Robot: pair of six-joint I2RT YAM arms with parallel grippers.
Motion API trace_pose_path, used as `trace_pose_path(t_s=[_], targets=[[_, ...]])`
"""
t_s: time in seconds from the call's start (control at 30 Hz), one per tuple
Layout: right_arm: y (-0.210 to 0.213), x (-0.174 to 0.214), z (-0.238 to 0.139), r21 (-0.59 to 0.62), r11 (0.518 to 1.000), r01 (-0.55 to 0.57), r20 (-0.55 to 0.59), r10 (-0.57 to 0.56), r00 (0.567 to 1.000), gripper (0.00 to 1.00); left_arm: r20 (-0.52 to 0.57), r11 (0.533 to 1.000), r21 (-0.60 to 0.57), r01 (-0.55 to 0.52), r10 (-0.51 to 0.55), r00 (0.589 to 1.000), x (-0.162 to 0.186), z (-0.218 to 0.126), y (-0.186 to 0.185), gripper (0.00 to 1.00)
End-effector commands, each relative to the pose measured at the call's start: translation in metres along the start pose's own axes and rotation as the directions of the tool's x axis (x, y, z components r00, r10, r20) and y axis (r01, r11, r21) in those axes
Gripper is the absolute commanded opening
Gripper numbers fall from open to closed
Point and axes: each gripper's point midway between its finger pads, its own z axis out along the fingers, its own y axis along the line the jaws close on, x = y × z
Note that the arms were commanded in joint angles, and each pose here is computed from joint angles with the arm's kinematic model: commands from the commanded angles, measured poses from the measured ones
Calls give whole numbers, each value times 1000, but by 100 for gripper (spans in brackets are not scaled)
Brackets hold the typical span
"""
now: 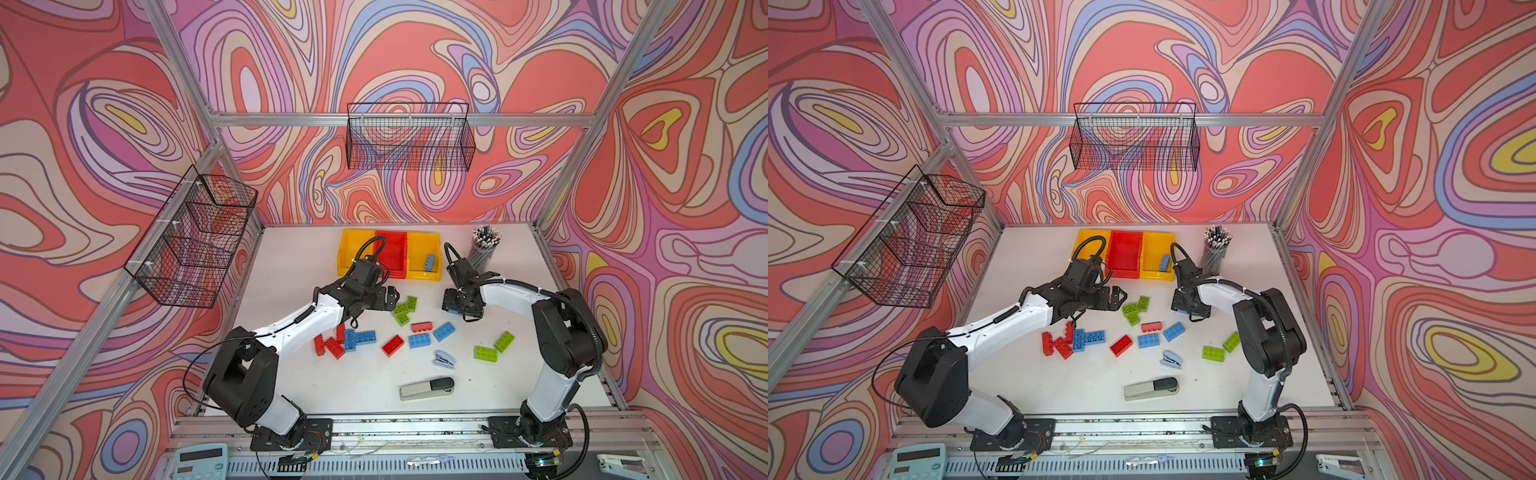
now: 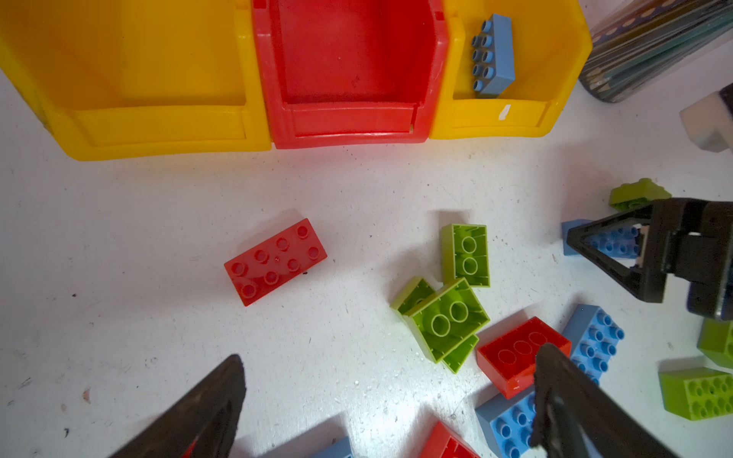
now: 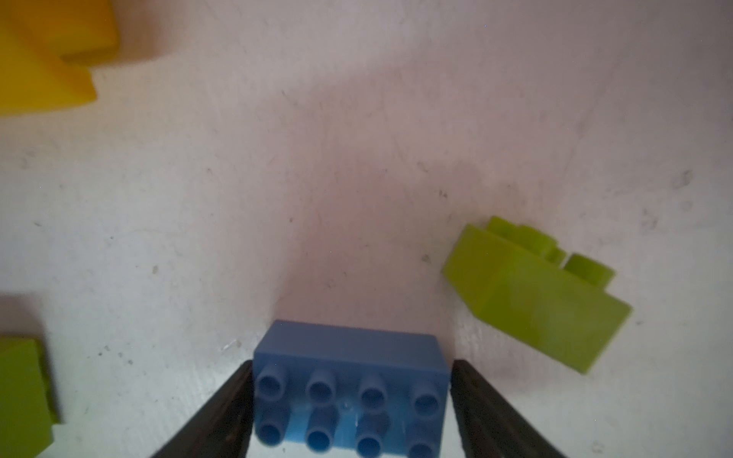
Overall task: Sort the legos into containers by color
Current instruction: 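Carry the blue brick with the right gripper and release it into the same yellow bin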
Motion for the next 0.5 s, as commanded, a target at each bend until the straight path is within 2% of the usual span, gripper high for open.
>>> trace_pose_path(t_s=[0.0,0.13,0.2,0.47], targets=[[5,-7,5,0,1000,-20,9,20,1000,72,19,1000,-16,-19,19,1000,-5,0,2,100],[10,-8,6,3,1000,-19,-4,19,1000,55,19,999,-16,-35,35,999,-9,3,2,100],[17,-13,-2,-1,1000,-10,1,10,1000,51,19,999,-10,-35,35,999,-10,4,2,100],[76,-70,-53,-115,993,16,119,-2,993,50,11,1000,4,-11,10,1000,-9,8,9,100]])
